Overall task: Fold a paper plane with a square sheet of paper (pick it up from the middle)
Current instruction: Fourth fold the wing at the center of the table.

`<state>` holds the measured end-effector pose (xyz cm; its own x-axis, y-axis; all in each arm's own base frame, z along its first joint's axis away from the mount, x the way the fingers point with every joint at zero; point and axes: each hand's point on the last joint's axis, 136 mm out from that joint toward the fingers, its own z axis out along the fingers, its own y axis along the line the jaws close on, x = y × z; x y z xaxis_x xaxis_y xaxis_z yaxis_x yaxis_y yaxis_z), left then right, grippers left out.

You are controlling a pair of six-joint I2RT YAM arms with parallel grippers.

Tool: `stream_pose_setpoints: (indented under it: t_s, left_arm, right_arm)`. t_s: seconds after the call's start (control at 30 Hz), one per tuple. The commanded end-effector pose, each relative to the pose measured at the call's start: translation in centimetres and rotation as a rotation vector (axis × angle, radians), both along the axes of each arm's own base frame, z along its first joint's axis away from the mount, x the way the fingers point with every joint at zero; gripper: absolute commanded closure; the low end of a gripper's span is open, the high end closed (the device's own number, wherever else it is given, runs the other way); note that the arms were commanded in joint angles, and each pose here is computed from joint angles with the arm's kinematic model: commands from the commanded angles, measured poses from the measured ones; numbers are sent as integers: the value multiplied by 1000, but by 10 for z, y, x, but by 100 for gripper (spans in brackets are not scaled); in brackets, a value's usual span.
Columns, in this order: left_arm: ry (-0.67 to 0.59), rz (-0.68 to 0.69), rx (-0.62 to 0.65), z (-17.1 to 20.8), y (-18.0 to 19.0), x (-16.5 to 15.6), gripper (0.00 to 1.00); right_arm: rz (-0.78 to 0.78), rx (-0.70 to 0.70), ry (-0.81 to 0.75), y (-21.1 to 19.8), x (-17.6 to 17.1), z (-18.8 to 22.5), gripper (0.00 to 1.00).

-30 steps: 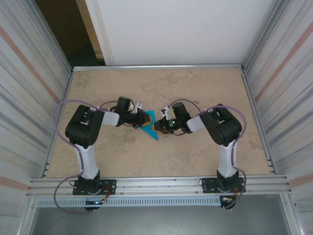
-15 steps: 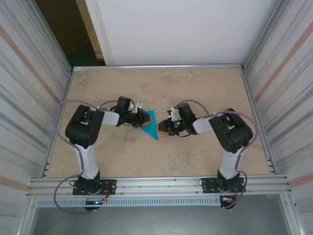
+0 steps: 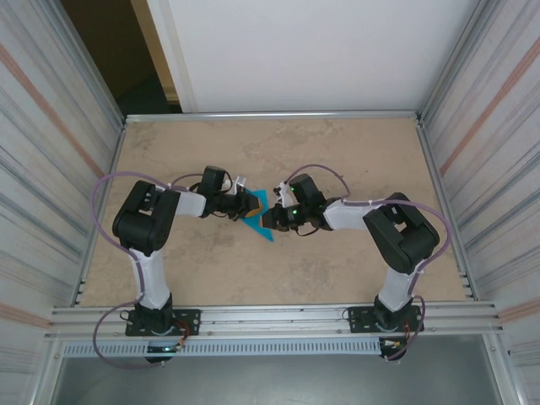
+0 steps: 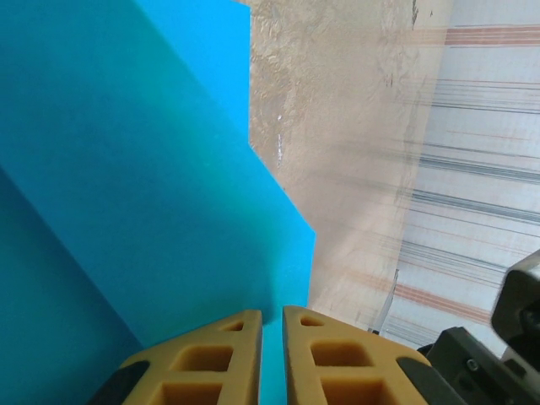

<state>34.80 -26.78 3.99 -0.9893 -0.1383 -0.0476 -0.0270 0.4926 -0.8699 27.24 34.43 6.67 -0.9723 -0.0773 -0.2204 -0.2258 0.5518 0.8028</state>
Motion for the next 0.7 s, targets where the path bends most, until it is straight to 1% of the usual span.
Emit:
stream_pose_setpoints:
  t_s: [0.0,0.3,0.67]
  left_arm:
    - [-13,-24,-8,4,-5,-1,85]
    - [-8,-26,-4,2,-6,0,85]
    - [-1,-24,4,-1,-5,0,85]
  right_arm:
    - [4,-50,7,0,2,-16,84]
    - [0,-74,39,-1,0,-32,84]
    - [-7,-93,57,-4,-1,-41,84]
